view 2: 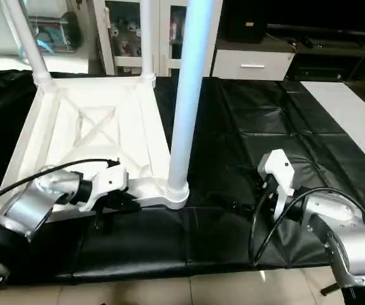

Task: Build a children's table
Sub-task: Rotate leg to tighten

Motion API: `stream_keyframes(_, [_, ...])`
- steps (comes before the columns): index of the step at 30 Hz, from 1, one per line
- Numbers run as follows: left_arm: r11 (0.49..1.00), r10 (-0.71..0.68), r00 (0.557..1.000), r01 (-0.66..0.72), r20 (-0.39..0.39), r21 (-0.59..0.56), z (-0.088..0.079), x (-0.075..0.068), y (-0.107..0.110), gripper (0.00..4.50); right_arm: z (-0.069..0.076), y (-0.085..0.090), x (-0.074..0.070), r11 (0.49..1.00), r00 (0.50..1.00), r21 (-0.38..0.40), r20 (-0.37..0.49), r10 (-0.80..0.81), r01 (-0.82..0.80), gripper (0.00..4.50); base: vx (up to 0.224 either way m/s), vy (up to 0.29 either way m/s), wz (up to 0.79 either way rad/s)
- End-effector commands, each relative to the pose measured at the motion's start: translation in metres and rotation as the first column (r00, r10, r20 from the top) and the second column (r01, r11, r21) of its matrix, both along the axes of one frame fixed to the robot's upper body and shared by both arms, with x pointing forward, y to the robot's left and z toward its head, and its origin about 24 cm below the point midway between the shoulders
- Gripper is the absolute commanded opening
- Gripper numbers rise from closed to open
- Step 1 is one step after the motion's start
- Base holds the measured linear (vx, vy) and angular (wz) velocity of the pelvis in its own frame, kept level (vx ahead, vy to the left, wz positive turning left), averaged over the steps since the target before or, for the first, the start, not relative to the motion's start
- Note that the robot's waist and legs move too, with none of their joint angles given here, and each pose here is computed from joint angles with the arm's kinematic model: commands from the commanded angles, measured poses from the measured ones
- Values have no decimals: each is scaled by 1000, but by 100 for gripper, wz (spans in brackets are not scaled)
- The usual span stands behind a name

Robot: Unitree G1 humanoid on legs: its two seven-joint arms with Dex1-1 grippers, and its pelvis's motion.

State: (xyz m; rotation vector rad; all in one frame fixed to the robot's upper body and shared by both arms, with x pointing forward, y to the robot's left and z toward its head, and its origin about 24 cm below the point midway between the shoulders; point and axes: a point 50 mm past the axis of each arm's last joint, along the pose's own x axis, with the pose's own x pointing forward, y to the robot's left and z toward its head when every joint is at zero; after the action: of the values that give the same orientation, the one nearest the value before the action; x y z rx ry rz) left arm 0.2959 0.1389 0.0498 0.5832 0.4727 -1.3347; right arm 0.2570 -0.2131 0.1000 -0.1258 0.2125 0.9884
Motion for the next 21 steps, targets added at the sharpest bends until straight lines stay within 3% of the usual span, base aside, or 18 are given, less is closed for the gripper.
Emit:
stream_keyframes(1, [993, -81, 994, 74, -79, -87, -16, -17, -23, 2, 2, 3, 2, 1000, 1000, -3, 8, 25, -25, 448, 0, 0, 0])
stream_keyframes(4, [982, -169, 983, 162, -67, -96, -12, -22, -36, 2, -9, 6, 2, 994, 995, -59, -29, 95, -97, 448, 0, 0, 0])
stream_keyframes(8, [969, -238, 970, 232, -57, -89, -10, -24, -42, 2, -12, 9, 5, 987, 990, -84, -34, 135, -137, 448, 0, 0, 0])
stream_keyframes(21, [937, -347, 938, 346, -24, -43, -4, -19, -51, 2, -25, 15, 2, 944, 952, -143, -110, 285, -298, 448, 0, 0, 0])
